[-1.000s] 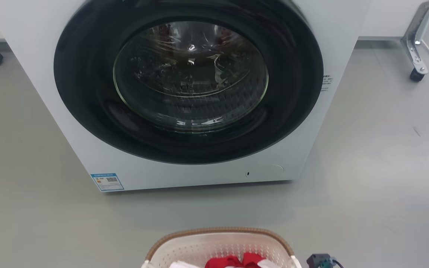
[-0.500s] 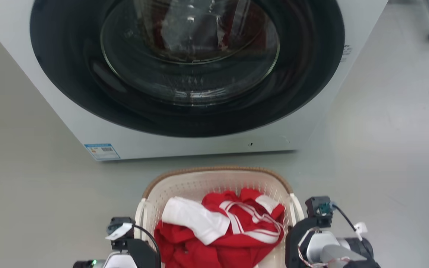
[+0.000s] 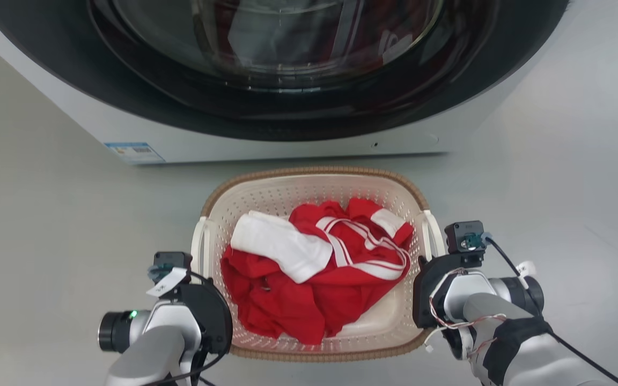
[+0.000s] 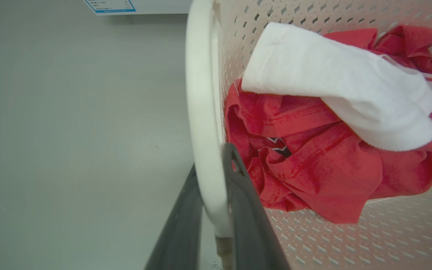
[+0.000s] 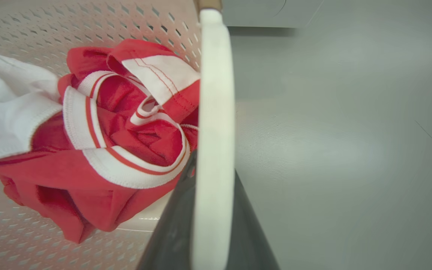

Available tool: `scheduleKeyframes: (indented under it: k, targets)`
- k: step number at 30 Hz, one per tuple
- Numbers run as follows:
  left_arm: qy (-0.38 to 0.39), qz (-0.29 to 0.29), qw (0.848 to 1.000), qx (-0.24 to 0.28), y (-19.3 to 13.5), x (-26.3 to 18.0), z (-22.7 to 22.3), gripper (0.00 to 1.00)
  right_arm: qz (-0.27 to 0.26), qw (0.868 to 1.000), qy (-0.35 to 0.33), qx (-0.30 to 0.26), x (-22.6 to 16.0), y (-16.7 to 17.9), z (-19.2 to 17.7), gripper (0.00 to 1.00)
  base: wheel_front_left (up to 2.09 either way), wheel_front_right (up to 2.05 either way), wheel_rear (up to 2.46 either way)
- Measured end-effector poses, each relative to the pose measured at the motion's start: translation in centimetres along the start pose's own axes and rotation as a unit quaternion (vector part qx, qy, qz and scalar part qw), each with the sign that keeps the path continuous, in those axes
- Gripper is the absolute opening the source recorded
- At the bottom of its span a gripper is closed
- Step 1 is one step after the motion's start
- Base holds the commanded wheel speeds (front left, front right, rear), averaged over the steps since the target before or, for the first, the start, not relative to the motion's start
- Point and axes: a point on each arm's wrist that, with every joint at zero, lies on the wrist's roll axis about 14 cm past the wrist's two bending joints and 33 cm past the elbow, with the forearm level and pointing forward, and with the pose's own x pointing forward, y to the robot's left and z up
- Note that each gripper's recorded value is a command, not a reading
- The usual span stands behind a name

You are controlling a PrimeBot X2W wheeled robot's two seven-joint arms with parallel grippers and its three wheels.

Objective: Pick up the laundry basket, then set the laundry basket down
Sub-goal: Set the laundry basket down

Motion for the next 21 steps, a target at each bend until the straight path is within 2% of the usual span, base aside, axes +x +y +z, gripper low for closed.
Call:
scheduleKeyframes:
  k: [21]
  targets:
    - [0.028, 0.01, 1.0, 0.001, 1.7, 7.4, 0.1, 0.0, 0.003, 1.0, 0.023, -0.002, 9.0, -1.8, -0.2, 0.0, 0.0, 0.0, 0.0]
